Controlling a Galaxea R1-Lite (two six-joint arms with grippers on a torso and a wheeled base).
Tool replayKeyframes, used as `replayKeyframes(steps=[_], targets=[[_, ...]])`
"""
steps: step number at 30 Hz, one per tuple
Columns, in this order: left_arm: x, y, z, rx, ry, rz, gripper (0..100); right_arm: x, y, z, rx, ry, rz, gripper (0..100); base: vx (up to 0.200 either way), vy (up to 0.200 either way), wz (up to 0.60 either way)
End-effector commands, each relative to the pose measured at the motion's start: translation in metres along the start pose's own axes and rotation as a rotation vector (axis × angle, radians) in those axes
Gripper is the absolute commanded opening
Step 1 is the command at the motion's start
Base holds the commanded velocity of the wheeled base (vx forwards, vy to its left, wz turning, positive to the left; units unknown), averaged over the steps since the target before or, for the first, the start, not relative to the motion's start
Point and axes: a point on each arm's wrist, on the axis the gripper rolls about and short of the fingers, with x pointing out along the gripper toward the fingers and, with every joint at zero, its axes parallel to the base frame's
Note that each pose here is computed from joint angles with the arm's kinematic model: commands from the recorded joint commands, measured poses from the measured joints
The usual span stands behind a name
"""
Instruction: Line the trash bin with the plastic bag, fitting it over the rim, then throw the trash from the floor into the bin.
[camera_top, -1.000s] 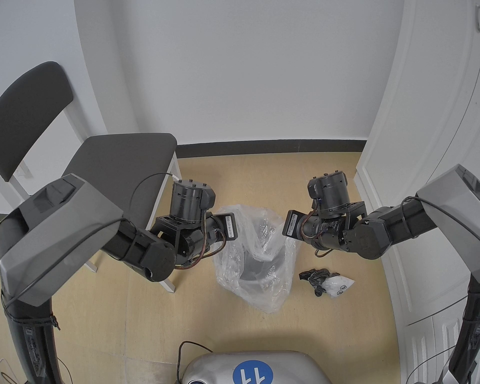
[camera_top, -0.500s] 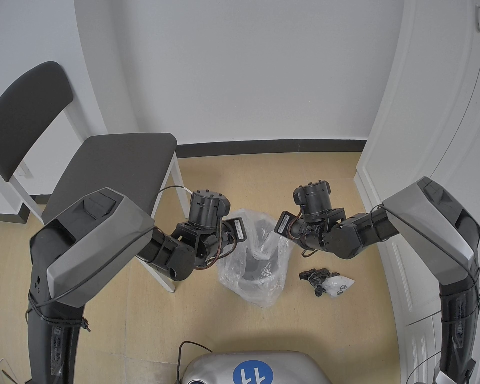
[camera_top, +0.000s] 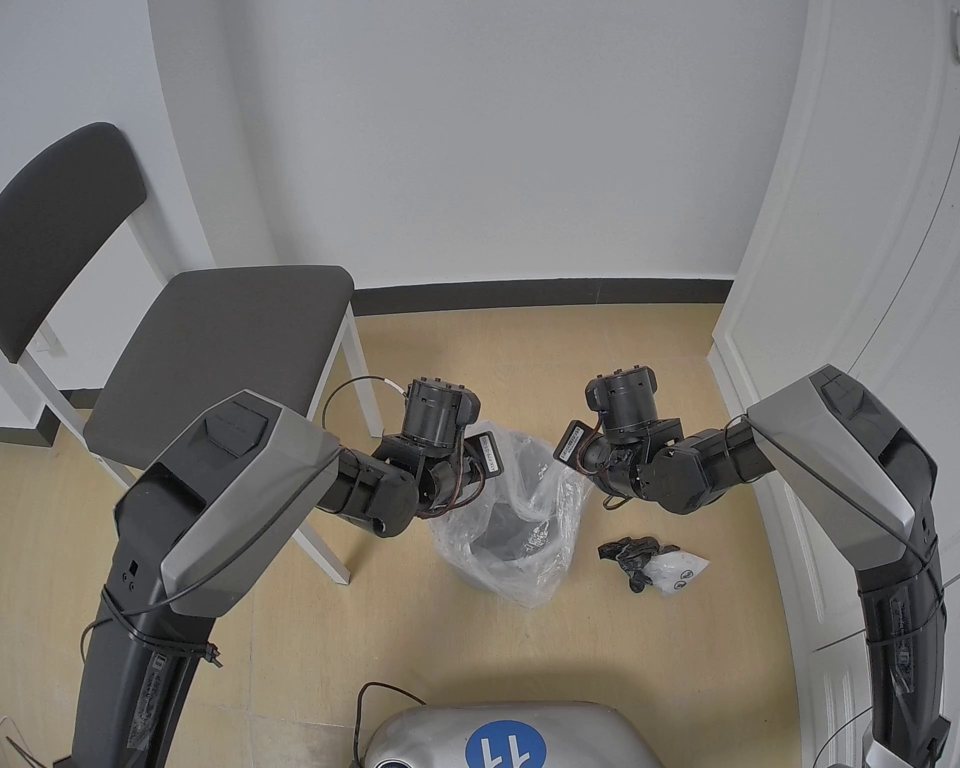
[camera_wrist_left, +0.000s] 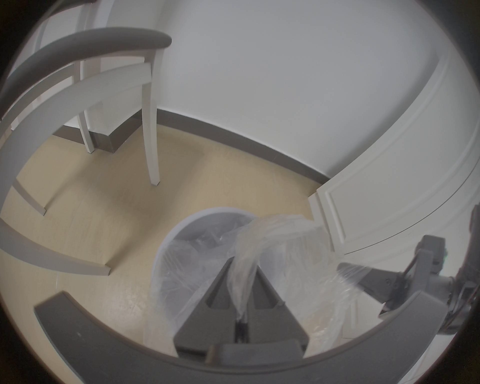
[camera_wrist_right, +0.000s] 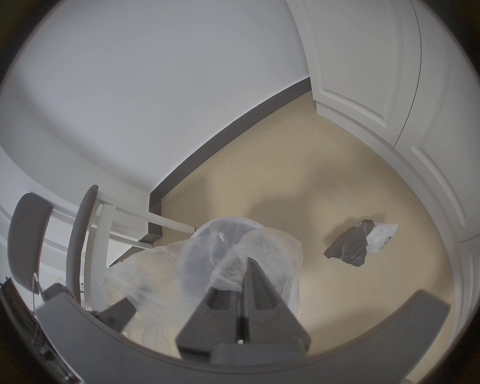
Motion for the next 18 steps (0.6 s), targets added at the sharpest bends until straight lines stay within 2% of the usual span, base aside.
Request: replayKeyframes(steps=[1,6,11,18], targets=[[0.021,0.008,-0.010,0.011,0.045,0.035,0,0.001,-0.005,0.006,0.000,-0.018,-0.024,0,0.000,0.000,0.00],[0.031,0.008,-0.014,0.017,0.078,0.053,0,-0.006,-0.002,0.016,0.007,-0.038,-0.014,0,0.000,0.000,0.00],[0.039,0.003,-0.014,0.016,0.055,0.030,0,-0.016,0.003,0.026,0.015,-0.058,0.002,0,0.000,0.000,0.00],[0.047,0.005,-0.011,0.006,0.029,0.025,0,-0.018,0.002,0.025,0.012,-0.054,-0.003,0,0.000,0.000,0.00]])
